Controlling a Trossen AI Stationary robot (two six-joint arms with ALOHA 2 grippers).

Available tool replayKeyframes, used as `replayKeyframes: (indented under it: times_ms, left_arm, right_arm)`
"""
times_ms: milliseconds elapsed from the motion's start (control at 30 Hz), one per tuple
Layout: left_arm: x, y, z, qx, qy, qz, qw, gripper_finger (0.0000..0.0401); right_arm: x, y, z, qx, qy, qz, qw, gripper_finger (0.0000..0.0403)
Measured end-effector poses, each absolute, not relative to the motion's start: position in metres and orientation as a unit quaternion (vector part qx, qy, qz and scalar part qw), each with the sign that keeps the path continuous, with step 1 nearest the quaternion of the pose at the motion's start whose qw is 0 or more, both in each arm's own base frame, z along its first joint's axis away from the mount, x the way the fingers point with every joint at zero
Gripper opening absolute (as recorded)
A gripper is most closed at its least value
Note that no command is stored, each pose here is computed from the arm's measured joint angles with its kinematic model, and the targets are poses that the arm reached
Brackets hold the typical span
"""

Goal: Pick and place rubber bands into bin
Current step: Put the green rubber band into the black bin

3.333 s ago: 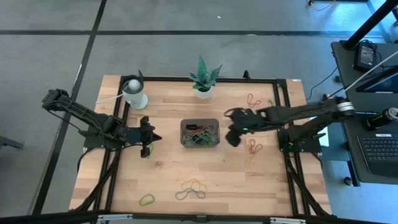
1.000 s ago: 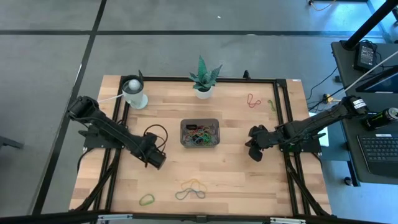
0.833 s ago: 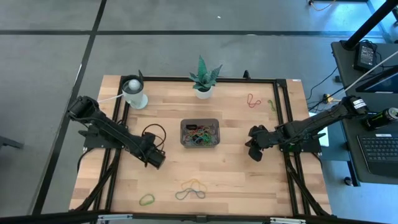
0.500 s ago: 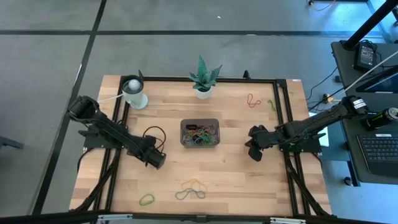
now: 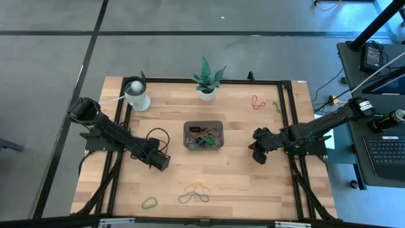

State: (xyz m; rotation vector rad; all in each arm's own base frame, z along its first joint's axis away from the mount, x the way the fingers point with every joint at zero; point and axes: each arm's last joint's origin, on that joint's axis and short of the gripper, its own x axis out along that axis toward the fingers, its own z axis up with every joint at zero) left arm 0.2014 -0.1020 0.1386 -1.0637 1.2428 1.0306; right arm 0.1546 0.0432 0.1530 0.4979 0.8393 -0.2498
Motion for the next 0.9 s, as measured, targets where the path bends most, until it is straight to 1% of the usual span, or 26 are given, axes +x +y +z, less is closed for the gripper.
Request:
replayKeyframes:
  times_ms: [67, 200, 333, 467, 667, 900]
  left_arm:
    - [0.206, -0.105, 0.145, -0.462, 0.526, 0.430, 0.570, 0.0002]
    - [0.213, -0.108, 0.171, -0.463, 0.519, 0.405, 0.593, 0.0002]
    - [0.217, -0.110, 0.203, -0.437, 0.532, 0.351, 0.635, 0.0002]
    - [0.223, -0.110, 0.232, -0.409, 0.532, 0.316, 0.670, 0.0002]
    - [0.232, -0.100, 0.266, -0.328, 0.535, 0.273, 0.729, 0.0002]
    - [0.250, -0.068, 0.293, -0.241, 0.499, 0.255, 0.792, 0.0002]
  right_arm:
    - [0.155, 0.043, 0.153, 0.239, 0.402, -0.120, 0.876, 0.0012]
    - [0.154, 0.043, 0.153, 0.238, 0.403, -0.120, 0.876, 0.0012]
    - [0.154, 0.043, 0.153, 0.237, 0.403, -0.120, 0.876, 0.0012]
    - [0.154, 0.043, 0.153, 0.236, 0.403, -0.119, 0.876, 0.0012]
    - [0.155, 0.043, 0.153, 0.234, 0.403, -0.119, 0.877, 0.0012]
    - [0.155, 0.043, 0.153, 0.238, 0.402, -0.120, 0.876, 0.0012]
